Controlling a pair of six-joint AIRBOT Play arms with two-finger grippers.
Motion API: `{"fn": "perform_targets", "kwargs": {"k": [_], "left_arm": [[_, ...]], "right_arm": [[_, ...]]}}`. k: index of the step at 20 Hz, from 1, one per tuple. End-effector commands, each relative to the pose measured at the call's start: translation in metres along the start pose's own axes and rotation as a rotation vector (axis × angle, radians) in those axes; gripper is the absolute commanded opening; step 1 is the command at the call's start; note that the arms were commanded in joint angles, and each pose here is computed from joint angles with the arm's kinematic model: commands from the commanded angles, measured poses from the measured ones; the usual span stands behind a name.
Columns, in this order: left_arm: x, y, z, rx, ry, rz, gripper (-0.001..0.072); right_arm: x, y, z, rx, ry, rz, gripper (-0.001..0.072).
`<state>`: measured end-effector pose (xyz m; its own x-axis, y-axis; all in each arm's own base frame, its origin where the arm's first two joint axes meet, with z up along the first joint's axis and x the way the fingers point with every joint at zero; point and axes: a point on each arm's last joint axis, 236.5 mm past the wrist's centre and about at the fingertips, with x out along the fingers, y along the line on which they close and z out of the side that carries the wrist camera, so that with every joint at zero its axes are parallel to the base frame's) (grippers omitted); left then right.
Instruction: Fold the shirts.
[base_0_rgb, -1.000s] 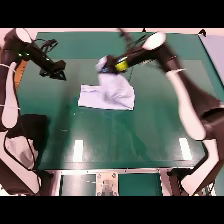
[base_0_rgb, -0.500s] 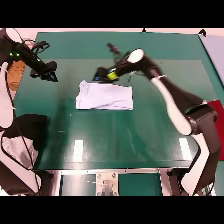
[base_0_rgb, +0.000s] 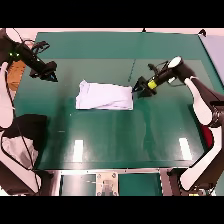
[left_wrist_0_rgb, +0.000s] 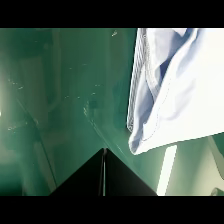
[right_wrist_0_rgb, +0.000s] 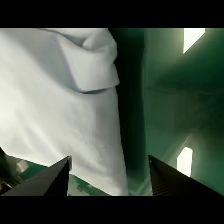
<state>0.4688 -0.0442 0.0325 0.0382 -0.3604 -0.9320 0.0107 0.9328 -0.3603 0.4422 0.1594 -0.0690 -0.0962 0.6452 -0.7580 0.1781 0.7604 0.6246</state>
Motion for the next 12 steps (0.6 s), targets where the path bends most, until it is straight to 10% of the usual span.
{"fn": "perform_targets", "kwargs": {"k": [1,3,5,7,12], "left_arm": [[0.000,-0.001,0.001,0.000,-0.005,-0.001,0.0022],[0.000,-0.001,0.001,-0.006,-0.005,-0.001,0.0022],[0.000,-0.001,0.000,-0.006,0.000,-0.001,0.0022],[0.000,-0.001,-0.001,-0.006,0.005,-0.001,0.0022],[0.000,-0.001,-0.003,-0.005,0.011,-0.001,0.0022]], "right_arm": [[0.048,0.001,-0.011,0.082,-0.002,0.109,0.0546],[0.068,0.023,-0.002,0.067,-0.068,0.153,0.0541],[0.068,0.057,0.007,0.017,-0.111,0.222,0.0195],[0.050,0.084,0.012,-0.054,-0.133,0.247,0.0018],[-0.094,0.093,0.027,-0.172,-0.354,0.122,0.0016]]}}
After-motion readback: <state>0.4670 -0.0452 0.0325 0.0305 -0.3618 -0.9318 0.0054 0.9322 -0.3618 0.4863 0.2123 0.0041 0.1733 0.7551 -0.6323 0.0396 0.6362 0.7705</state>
